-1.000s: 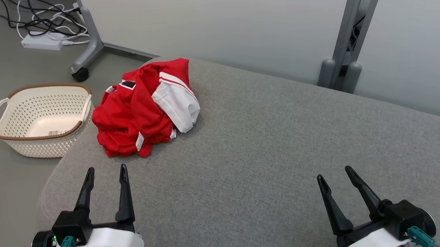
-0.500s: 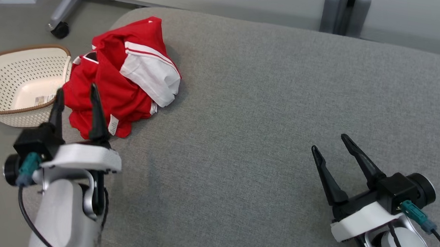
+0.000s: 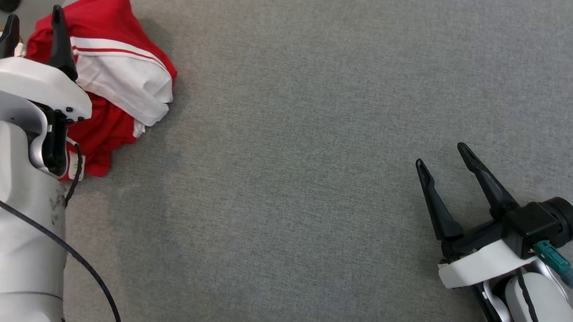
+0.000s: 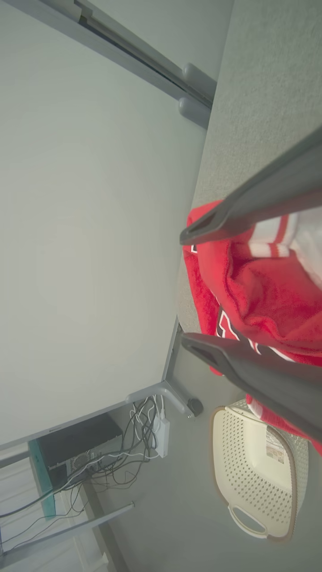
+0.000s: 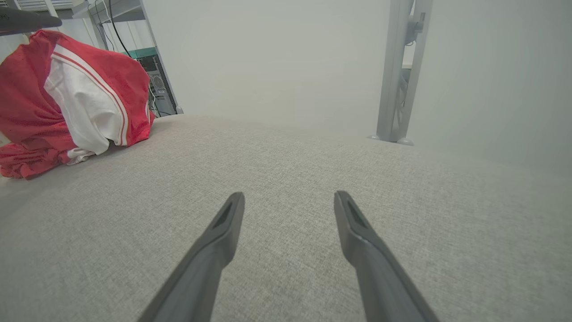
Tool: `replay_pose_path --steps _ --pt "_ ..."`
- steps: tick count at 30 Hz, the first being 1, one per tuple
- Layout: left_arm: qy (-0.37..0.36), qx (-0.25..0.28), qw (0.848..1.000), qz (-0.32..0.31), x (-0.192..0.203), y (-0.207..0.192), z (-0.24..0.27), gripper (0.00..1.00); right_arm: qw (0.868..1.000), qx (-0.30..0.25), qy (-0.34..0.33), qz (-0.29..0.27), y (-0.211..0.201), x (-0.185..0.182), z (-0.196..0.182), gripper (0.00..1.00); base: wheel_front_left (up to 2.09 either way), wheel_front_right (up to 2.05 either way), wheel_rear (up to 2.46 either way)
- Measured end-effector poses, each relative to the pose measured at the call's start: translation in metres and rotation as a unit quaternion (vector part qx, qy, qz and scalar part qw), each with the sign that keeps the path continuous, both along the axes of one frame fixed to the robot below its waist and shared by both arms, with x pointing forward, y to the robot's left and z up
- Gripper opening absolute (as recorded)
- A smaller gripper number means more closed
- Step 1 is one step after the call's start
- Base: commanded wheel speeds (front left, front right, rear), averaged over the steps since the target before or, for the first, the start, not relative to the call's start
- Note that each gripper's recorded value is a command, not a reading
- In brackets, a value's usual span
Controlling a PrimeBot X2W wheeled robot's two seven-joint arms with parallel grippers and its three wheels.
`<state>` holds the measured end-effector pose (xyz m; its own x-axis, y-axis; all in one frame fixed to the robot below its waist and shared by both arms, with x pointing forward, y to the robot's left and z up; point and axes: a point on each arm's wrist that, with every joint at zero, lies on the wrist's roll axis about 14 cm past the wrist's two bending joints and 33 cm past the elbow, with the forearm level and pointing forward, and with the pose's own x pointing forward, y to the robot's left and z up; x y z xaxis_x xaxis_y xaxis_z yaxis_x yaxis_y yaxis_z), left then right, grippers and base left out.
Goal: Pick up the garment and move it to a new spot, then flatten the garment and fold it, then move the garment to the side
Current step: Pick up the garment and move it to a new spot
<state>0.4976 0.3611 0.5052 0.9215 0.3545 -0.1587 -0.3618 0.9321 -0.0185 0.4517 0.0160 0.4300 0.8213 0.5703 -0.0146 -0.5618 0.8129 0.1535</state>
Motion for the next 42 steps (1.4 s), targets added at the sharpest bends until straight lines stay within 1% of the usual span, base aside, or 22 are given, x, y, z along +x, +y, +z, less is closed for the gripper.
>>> replay_pose_path --steps 4,9,16,20,22,24,25,27,30,33,38,42 --pt "0.083 -0.007 0.997 -0.005 0.012 -0.001 -0.033 1.00 1.000 -0.003 0.009 -0.015 -0.010 0.004 -0.009 1.00 0.00 0.00 0.00" --pt "0.189 -0.018 0.982 -0.001 0.008 -0.001 -0.079 1.00 0.999 -0.004 0.017 -0.030 -0.020 0.009 -0.017 1.00 0.00 0.00 0.00" --pt "0.281 -0.042 0.958 0.027 -0.011 0.003 -0.124 1.00 0.999 -0.001 0.015 -0.039 -0.024 0.018 -0.020 1.00 0.00 0.00 0.00" --pt "0.336 -0.039 0.941 0.028 -0.026 0.004 -0.141 1.00 0.999 0.000 0.015 -0.042 -0.026 0.020 -0.019 1.00 0.00 0.00 0.00" --pt "0.340 -0.036 0.939 0.031 -0.029 0.007 -0.142 1.00 0.999 0.003 0.015 -0.044 -0.026 0.020 -0.018 1.00 0.00 0.00 0.00" --pt "0.330 -0.026 0.943 0.036 -0.027 0.012 -0.137 0.99 0.999 0.007 0.015 -0.046 -0.028 0.020 -0.016 1.00 0.00 0.00 0.00" --pt "0.321 -0.022 0.946 0.036 -0.025 0.013 -0.134 0.00 0.999 0.010 0.015 -0.049 -0.029 0.020 -0.014 1.00 0.00 0.00 0.00" --pt "0.292 -0.019 0.956 0.032 -0.020 0.014 -0.126 0.00 0.999 0.013 0.012 -0.051 -0.031 0.019 -0.010 1.00 0.00 0.00 0.00" --pt "0.221 -0.007 0.975 0.029 -0.007 0.018 -0.100 0.00 0.998 0.016 0.004 -0.054 -0.033 0.018 -0.001 1.00 0.00 0.00 0.00" --pt "0.160 -0.011 0.987 0.024 0.000 0.016 -0.078 0.00 0.998 0.020 -0.004 -0.061 -0.038 0.016 0.010 1.00 0.00 0.00 0.00" --pt "0.082 0.023 0.996 0.004 0.007 0.013 -0.033 0.00 0.997 0.027 -0.016 -0.069 -0.045 0.005 0.029 1.00 0.00 0.00 0.00" --pt "0.028 0.042 0.999 -0.016 0.011 0.004 0.005 0.00 0.996 0.031 -0.032 -0.075 -0.050 -0.005 0.047 1.00 0.00 0.00 0.00"
